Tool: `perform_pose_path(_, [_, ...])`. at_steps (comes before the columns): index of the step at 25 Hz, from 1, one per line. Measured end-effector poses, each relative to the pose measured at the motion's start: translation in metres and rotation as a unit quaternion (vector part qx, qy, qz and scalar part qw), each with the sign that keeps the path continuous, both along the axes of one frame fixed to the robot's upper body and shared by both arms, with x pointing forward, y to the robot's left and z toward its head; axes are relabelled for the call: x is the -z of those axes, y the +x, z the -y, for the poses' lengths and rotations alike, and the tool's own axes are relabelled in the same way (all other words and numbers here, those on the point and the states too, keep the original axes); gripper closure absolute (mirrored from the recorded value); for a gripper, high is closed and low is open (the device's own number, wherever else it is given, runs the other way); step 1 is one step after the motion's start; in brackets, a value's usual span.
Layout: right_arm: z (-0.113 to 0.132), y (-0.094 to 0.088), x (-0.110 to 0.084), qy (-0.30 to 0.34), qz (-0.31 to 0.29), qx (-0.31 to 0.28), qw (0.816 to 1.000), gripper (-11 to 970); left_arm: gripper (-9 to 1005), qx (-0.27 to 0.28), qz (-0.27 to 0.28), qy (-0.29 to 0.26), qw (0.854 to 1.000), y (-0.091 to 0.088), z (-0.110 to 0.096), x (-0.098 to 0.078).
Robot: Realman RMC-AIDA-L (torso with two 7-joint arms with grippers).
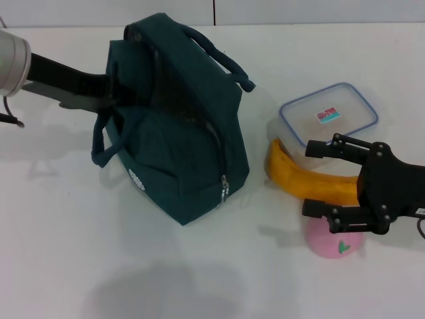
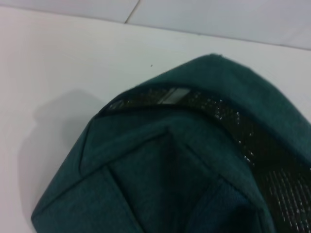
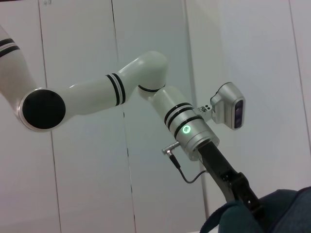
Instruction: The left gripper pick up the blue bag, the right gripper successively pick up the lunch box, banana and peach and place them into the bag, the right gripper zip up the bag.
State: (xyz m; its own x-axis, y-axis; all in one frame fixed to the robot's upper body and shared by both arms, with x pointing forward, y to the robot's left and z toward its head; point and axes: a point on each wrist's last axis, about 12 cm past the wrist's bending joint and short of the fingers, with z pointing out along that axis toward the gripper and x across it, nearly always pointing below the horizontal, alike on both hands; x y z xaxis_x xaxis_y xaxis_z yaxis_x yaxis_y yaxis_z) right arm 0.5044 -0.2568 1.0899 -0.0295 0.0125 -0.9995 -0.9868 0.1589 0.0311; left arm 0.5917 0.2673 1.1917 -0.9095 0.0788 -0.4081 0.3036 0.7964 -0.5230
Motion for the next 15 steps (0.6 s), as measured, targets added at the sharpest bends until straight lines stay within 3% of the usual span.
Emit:
perform_pose_path(2, [0.000,0.000,0.000,0.000,0.000,0.000,1.000,91,451,0.000,-0.006,0.000,1.000,-0.001,0.000,0.000])
perform_pose_path(13, [0.002,0.003,0.000,0.000,-0.001,0.016,1.000,91,921,-0.010,-0.040,-0.004,0.999,-0.010,-0.008,-0.001])
perform_pose_path(15, [0.003,0.003,0.001,-0.002,-0.004,0.022,1.000,91,929,-0.010,-0.045,-0.008,0.999,-0.012,-0.009,0.000])
